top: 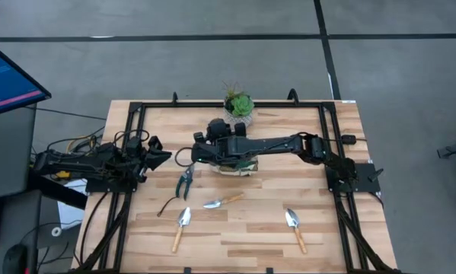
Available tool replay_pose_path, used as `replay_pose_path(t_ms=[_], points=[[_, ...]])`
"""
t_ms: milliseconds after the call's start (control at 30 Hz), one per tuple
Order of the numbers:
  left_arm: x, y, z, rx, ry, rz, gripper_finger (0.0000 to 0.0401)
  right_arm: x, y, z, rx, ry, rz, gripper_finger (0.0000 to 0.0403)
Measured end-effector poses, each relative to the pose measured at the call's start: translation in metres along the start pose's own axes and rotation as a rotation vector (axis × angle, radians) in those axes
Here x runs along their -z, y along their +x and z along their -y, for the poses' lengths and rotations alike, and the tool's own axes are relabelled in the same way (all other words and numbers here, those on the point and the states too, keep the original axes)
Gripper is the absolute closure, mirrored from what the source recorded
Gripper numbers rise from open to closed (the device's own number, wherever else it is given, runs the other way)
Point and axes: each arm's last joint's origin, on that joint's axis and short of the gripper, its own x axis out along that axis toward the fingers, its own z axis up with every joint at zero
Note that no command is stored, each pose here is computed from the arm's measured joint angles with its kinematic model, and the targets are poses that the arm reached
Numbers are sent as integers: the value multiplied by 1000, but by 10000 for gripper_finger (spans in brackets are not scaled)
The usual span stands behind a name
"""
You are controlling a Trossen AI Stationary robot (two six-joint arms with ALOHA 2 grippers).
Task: Pick & Place Garden tools in Gardening bag
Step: Put the top right trowel into the gardening bag
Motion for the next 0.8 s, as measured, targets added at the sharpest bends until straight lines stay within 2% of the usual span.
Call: replay_pose_path(t_ms=[133,267,533,700,800], points=[[0,0,0,0,0,0,393,9,4,2,11,38,-11,343],[0,0,0,0,0,0,393,6,3,-3,-13,92,-2,343],[0,0,0,0,0,0,393,4,3,-9,-77,-5,-40,343],[0,0,0,-1,0,0,393,27,12,-15,-72,-39,-66,343],[0,0,0,0,0,-1,393,37,16,-21,-78,-9,-74,344]])
